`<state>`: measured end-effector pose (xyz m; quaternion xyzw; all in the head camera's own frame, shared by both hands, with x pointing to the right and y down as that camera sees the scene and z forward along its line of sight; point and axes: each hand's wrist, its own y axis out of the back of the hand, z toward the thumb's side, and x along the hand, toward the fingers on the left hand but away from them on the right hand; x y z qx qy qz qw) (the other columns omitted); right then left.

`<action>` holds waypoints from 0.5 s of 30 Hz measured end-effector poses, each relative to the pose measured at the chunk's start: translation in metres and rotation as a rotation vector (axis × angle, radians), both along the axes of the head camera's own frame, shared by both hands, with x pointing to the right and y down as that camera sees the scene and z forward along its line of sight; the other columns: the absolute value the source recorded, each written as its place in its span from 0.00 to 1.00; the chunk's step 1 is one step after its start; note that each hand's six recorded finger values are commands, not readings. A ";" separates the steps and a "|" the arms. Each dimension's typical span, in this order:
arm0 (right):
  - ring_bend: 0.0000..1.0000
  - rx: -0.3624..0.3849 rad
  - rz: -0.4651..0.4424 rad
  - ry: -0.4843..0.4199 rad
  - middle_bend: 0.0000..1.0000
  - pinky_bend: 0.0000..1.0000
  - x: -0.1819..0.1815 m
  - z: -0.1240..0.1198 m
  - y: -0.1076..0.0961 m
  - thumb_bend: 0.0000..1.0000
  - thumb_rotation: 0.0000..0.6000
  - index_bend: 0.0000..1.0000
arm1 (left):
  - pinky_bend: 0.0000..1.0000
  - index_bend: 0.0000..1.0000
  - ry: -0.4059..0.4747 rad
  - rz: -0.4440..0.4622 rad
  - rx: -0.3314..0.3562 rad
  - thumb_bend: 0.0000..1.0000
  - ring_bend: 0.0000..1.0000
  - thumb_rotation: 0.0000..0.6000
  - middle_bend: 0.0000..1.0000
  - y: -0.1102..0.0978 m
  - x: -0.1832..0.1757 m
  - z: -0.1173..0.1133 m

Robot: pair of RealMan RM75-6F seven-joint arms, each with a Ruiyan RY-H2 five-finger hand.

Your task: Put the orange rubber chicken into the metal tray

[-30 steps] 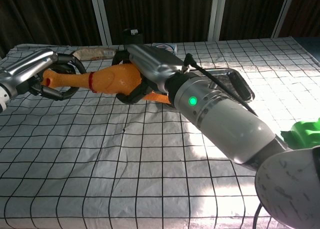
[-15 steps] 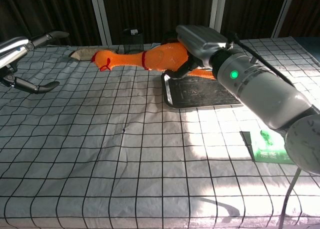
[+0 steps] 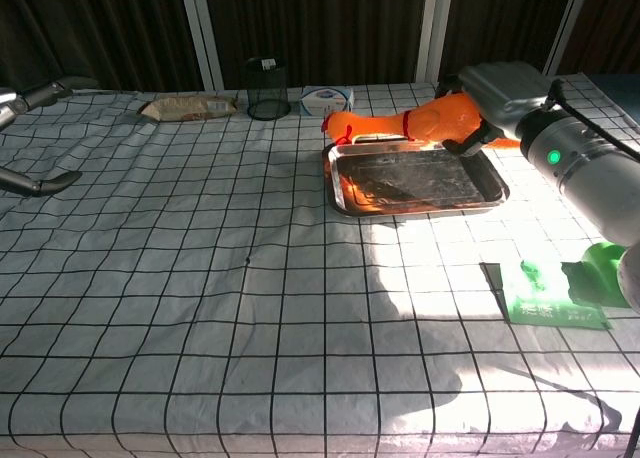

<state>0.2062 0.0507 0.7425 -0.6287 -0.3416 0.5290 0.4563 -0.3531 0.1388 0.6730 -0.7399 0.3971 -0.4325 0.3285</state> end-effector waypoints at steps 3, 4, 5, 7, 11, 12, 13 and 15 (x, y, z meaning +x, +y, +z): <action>0.60 -0.010 0.009 0.009 0.68 0.79 0.007 0.010 0.002 0.51 1.00 0.65 | 0.08 0.00 0.007 -0.013 -0.001 0.36 0.00 1.00 0.00 -0.001 -0.001 0.003; 0.53 -0.017 0.009 0.008 0.62 0.73 0.009 0.013 0.003 0.51 1.00 0.58 | 0.08 0.00 0.016 -0.021 0.001 0.37 0.00 1.00 0.00 -0.001 -0.001 0.004; 0.45 -0.026 0.009 0.007 0.54 0.66 0.010 0.016 0.005 0.51 1.00 0.50 | 0.08 0.00 0.024 -0.028 0.004 0.37 0.00 1.00 0.00 -0.002 -0.001 0.004; 0.27 -0.054 0.005 0.005 0.37 0.51 0.011 0.023 0.008 0.48 1.00 0.31 | 0.08 0.00 0.034 -0.047 0.016 0.38 0.00 1.00 0.00 -0.003 -0.004 0.004; 0.05 -0.118 0.014 -0.022 0.13 0.31 0.013 0.033 0.011 0.37 1.00 0.04 | 0.08 0.00 0.044 -0.082 0.026 0.38 0.00 1.00 0.00 -0.006 -0.014 0.006; 0.02 -0.126 0.018 -0.034 0.08 0.27 0.014 0.033 0.011 0.33 1.00 0.01 | 0.08 0.00 0.045 -0.089 0.028 0.38 0.00 1.00 0.00 -0.006 -0.015 0.006; 0.01 -0.129 0.020 -0.043 0.04 0.24 0.014 0.033 0.010 0.30 1.00 0.00 | 0.08 0.00 0.047 -0.094 0.031 0.38 0.00 1.00 0.00 -0.006 -0.017 0.005; 0.00 -0.134 0.025 -0.061 0.00 0.18 0.017 0.033 0.009 0.25 1.00 0.00 | 0.08 0.00 0.048 -0.099 0.036 0.38 0.00 1.00 0.00 -0.006 -0.018 0.004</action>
